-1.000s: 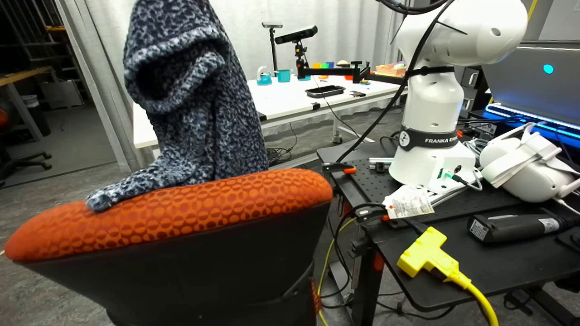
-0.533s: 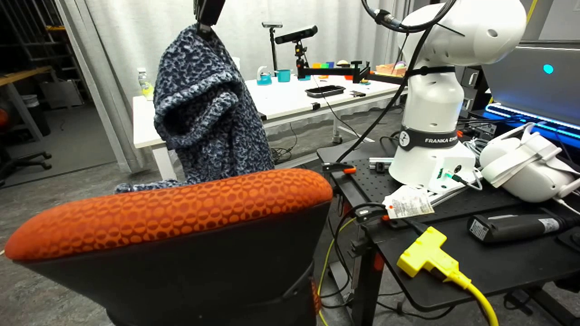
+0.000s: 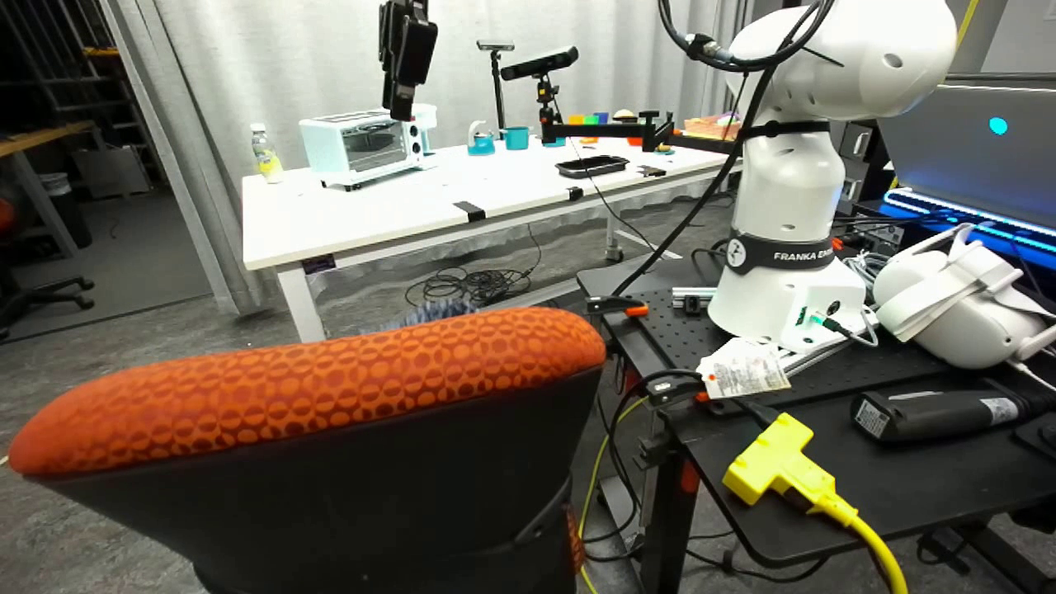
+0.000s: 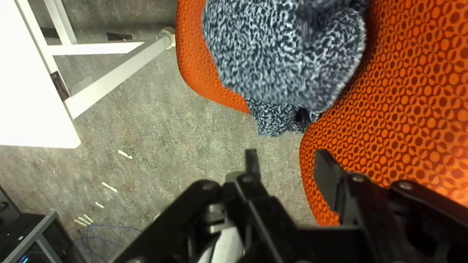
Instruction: Place the fleece on the seat of the chair
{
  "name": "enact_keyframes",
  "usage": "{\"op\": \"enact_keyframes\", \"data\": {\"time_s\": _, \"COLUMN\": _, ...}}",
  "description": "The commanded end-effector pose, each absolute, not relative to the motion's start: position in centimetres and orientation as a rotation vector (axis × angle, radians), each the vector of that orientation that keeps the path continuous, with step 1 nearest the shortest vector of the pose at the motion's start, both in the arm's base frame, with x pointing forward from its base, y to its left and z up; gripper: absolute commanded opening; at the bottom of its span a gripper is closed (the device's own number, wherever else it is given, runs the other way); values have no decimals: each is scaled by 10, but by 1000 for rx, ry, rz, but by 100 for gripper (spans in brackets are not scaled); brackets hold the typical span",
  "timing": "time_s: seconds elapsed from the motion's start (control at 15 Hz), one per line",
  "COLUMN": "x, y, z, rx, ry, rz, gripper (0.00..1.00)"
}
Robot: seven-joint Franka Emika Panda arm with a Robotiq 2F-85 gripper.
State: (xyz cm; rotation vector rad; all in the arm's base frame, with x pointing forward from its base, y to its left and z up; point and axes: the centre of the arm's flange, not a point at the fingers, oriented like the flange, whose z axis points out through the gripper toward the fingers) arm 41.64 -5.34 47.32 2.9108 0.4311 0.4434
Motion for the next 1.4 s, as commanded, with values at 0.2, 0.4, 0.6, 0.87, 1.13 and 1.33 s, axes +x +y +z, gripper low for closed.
{"op": "enact_keyframes", "data": {"time_s": 0.2, "x": 410, "y": -41, "z": 479, "rx": 2972, "ry": 472, "rz": 492, "gripper": 98}}
{"op": "enact_keyframes", "data": {"time_s": 0.4, "x": 409, "y": -24, "z": 499, "rx": 2978, "ry": 497, "rz": 555, "gripper": 100}}
{"op": "enact_keyframes", "data": {"time_s": 0.6, "x": 406, "y": -2, "z": 527, "rx": 2937, "ry": 540, "rz": 653, "gripper": 100}}
{"op": "enact_keyframes", "data": {"time_s": 0.87, "x": 408, "y": 3, "z": 531, "rx": 2908, "ry": 547, "rz": 672, "gripper": 100}}
{"op": "enact_keyframes", "data": {"time_s": 1.13, "x": 410, "y": 1, "z": 524, "rx": 2918, "ry": 543, "rz": 647, "gripper": 100}}
{"op": "enact_keyframes", "data": {"time_s": 1.33, "x": 410, "y": 1, "z": 522, "rx": 2919, "ry": 544, "rz": 642, "gripper": 100}}
